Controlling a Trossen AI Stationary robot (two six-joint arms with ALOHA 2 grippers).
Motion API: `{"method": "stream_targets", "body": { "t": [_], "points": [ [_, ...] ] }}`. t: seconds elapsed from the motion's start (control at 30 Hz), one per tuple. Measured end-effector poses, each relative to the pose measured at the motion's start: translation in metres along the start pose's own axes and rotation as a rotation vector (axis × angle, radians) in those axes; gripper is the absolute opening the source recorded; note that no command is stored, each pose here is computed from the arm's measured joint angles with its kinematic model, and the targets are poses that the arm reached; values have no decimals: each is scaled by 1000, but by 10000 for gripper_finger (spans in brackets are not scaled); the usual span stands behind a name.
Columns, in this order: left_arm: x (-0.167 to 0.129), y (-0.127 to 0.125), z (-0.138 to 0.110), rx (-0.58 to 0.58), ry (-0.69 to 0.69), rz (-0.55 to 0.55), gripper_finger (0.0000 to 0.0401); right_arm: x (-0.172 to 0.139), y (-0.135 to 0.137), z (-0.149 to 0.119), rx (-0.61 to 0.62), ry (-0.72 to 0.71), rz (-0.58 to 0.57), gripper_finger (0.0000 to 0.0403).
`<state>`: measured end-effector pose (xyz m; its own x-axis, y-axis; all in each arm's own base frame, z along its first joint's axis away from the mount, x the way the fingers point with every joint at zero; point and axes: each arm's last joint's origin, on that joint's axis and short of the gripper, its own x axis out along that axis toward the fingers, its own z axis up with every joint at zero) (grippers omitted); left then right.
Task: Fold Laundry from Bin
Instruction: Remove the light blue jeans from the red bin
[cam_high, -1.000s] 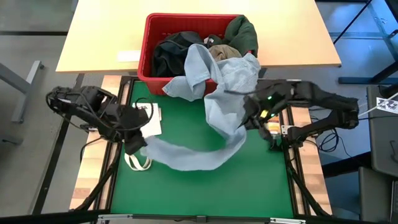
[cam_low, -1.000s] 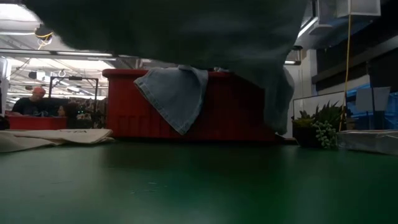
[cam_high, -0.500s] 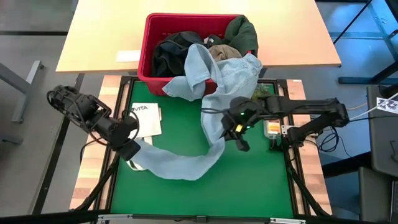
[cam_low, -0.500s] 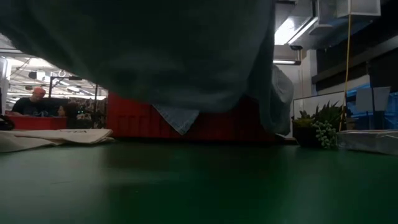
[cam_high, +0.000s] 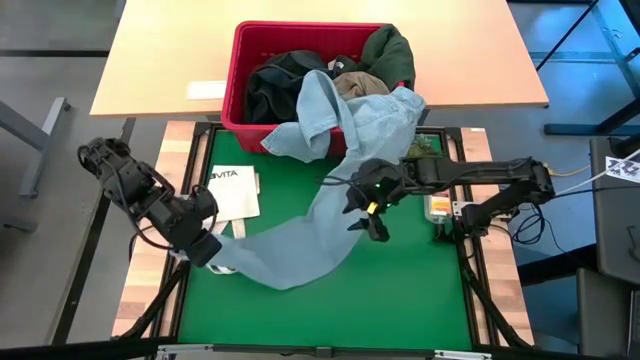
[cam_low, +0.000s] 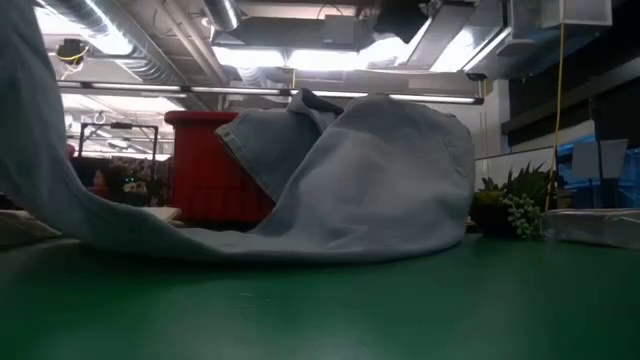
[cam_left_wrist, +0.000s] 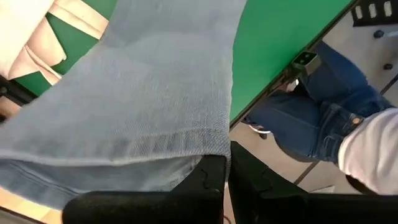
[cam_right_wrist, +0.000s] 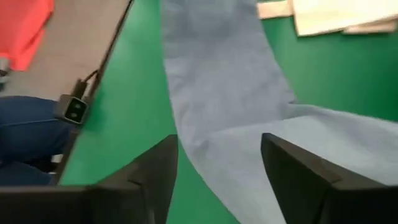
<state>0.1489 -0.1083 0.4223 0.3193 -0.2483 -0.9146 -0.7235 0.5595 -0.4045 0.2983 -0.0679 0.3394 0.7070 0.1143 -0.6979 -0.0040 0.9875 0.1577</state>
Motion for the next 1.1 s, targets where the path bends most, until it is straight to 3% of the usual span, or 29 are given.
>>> {"method": "stream_targets", "body": {
  "t": [0.13, 0.37, 0.7, 0.93, 1.1],
  "points": [
    [7, -5, -6, 32, 16, 24, 2, -10, 0, -6, -62, 53, -108, 245],
    [19, -14, -17, 84, 41, 68, 2, -32, -18, -26, -37, 255, -501, 245],
    [25, -18, -22, 107, 40, 86, 2, -83, -95, -60, 288, 366, -706, 230],
    [25, -18, -22, 108, 39, 86, 2, -121, -139, -89, 505, 365, -837, 218],
    [25, -18, -22, 109, 38, 86, 2, -145, -160, -105, 580, 317, -880, 218]
  ]
}}
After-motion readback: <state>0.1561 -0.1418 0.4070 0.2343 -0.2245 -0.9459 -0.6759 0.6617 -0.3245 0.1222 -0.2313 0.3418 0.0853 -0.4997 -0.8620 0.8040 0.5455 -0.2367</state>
